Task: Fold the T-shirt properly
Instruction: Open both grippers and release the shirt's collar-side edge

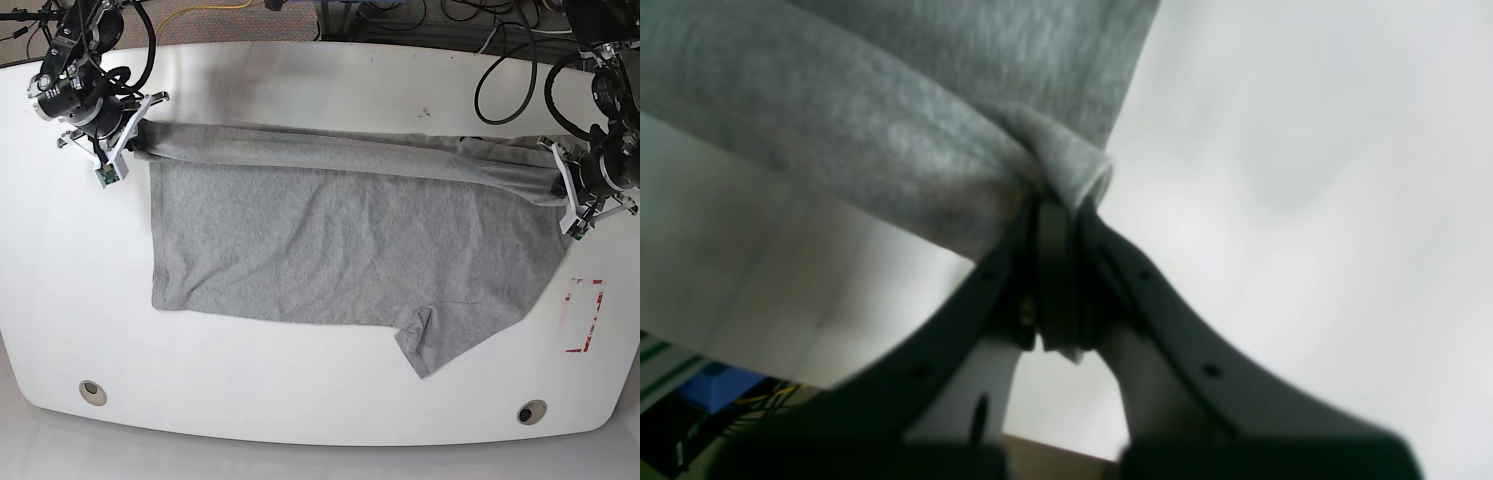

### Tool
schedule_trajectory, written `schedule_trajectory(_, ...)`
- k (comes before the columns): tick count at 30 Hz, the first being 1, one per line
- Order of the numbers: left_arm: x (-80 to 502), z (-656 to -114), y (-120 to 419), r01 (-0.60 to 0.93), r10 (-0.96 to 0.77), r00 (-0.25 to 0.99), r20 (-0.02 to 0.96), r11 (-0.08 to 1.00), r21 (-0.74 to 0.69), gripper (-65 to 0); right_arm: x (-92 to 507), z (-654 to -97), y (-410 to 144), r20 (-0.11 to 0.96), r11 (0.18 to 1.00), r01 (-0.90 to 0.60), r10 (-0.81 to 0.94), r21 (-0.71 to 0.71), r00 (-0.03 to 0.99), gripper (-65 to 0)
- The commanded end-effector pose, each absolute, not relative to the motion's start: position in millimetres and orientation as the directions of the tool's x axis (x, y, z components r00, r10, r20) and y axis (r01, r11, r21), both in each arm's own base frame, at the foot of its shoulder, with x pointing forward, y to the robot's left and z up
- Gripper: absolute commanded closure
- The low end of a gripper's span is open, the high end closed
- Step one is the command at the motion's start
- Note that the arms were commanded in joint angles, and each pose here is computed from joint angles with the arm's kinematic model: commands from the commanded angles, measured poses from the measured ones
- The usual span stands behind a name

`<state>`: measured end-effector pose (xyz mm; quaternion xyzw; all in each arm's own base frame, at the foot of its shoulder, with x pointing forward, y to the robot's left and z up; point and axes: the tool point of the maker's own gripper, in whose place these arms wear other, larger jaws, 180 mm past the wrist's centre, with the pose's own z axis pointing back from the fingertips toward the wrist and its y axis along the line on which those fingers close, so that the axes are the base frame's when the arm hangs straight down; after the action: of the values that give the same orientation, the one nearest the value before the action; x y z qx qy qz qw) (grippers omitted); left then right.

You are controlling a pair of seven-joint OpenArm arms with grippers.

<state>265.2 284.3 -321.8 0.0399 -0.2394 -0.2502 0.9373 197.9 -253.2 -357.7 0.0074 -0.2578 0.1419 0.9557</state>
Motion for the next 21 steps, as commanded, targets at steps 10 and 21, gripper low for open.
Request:
schedule_trajectory(10, 287, -342, 301, 0.409, -0.432, 0.796, 0.424, 0.9, 0.149, 0.0, 216, -363, -263, 0.5, 0.972, -0.214, 0.231, -0.093, 0.835, 0.0)
schedule_trajectory(21, 301, -363, 282, 0.452, -0.44, 0.791, 0.425, 0.888, 0.078, 0.0, 222, -384, -262, 0.503, 0.982, -0.187, 0.172, -0.021, 0.847, -0.2)
